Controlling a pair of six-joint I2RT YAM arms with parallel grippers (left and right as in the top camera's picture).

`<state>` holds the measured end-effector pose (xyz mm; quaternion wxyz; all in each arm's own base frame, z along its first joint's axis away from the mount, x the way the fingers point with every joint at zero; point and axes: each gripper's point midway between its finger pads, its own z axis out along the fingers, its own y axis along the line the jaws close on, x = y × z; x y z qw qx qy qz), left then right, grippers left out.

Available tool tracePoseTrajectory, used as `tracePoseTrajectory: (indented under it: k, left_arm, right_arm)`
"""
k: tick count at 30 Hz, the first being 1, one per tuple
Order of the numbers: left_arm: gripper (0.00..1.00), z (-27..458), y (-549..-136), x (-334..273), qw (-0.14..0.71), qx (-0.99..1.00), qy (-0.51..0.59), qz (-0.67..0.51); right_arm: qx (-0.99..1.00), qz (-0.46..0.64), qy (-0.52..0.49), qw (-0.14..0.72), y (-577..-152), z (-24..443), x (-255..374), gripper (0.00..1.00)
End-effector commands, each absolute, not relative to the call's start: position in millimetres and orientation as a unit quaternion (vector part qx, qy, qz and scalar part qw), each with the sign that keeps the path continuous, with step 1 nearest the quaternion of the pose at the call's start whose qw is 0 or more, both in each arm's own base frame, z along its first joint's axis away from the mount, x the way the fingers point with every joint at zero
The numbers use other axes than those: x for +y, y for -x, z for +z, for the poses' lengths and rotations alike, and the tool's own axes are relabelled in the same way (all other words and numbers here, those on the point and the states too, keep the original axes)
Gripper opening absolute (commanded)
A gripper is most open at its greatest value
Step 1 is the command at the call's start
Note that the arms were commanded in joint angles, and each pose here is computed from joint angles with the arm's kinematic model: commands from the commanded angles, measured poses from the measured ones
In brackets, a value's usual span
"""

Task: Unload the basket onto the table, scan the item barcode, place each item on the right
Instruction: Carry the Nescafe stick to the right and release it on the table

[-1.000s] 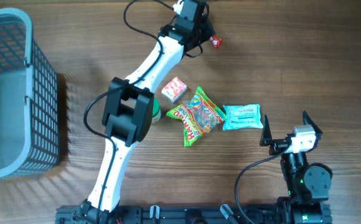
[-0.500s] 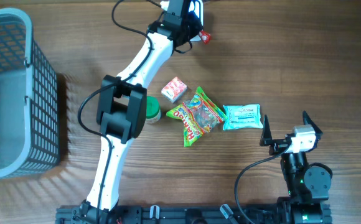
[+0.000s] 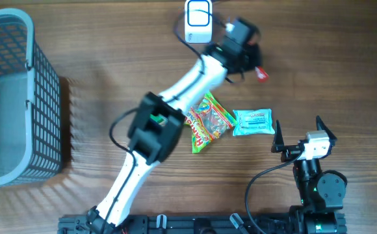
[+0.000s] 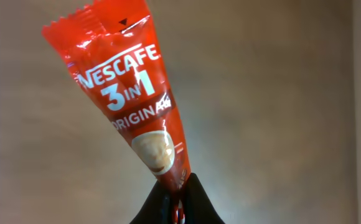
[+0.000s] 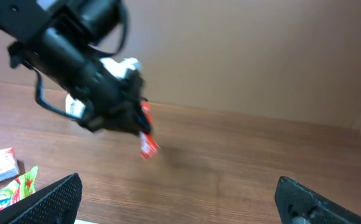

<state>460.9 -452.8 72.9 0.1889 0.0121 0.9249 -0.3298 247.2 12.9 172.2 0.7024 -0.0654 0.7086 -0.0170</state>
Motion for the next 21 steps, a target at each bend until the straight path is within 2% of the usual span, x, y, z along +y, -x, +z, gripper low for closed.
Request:
tracePoseTrajectory:
  k: [1, 5, 6, 9, 10, 16, 17, 18, 21]
  left_arm:
    - [0.04, 72, -430, -489, 0.188, 0.923, -0.047, -0.333]
    - [0.08, 72, -411, -509, 0.196, 0.924, -0.036, -0.327]
    - [0.14, 74, -407, -515, 0.198, 0.922, -0.042, -0.331]
    - [0.54, 77, -397, -527, 0.200, 0.918, -0.053, -0.339]
    - [0.60, 77, -394, -529, 0.200, 0.917, -0.057, -0.340]
    - [0.75, 81, -402, -517, 0.205, 0.920, -0.062, -0.330]
    - [0.83, 87, -408, -509, 0.211, 0.920, -0.069, -0.323]
    - [0.99, 95, -414, -501, 0.219, 0.920, -0.073, -0.316]
    - [0.99, 125, -439, -462, 0.270, 0.924, -0.062, -0.264]
  right_arm:
    - [0.706, -0.014, 0.061, 0.705, -247, 174, 12, 1.00]
    - [0.706, -0.013, 0.060, 0.705, -247, 174, 12, 1.00]
    - [0.706, -0.013, 0.060, 0.705, -247, 174, 12, 1.00]
    - [0.706, -0.014, 0.061, 0.705, -247, 174, 12, 1.00]
    - [0.706, -0.013, 0.060, 0.705, -247, 174, 12, 1.00]
    - [0.706, -0.013, 0.060, 0.705, -247, 174, 12, 1.00]
    - [0.706, -0.014, 0.061, 0.705, -247, 174, 12, 1.00]
    - [0.706, -0.013, 0.060, 0.705, -247, 174, 12, 0.99]
    - [0.706, -0.014, 0.061, 0.705, -247, 174, 12, 1.00]
